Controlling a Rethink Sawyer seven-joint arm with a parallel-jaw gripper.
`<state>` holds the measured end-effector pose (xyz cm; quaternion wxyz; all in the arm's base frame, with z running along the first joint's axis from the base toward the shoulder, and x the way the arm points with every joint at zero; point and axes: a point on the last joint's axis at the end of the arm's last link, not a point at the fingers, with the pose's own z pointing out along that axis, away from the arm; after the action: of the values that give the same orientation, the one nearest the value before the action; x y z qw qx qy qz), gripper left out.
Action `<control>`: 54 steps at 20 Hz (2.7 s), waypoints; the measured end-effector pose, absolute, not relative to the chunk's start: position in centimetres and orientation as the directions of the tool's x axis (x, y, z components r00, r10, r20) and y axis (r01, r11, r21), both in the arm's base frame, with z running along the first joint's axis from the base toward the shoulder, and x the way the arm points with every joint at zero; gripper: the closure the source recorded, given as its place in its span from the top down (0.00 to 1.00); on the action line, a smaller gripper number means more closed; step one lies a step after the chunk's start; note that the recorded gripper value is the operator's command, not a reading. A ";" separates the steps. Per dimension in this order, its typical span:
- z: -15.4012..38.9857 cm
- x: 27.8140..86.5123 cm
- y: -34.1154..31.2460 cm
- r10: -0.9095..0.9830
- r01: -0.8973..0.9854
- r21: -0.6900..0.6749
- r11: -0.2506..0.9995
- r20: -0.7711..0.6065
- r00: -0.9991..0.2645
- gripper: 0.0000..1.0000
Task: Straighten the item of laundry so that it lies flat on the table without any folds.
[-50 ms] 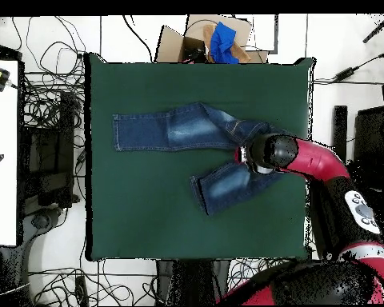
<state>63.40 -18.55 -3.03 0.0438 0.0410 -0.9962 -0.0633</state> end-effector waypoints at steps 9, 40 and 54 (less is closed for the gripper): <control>1.7 64.6 -23.0 -0.047 -0.045 0.066 0.997 0.023 -0.999 1.00; 2.2 65.7 -13.4 -0.210 -0.212 -0.006 0.977 -0.159 -0.965 1.00; -5.6 62.9 -15.0 -0.185 -0.196 0.020 0.980 -0.243 -0.952 1.00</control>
<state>62.88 -15.01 -5.60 -0.1206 0.0964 -0.9878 -0.0219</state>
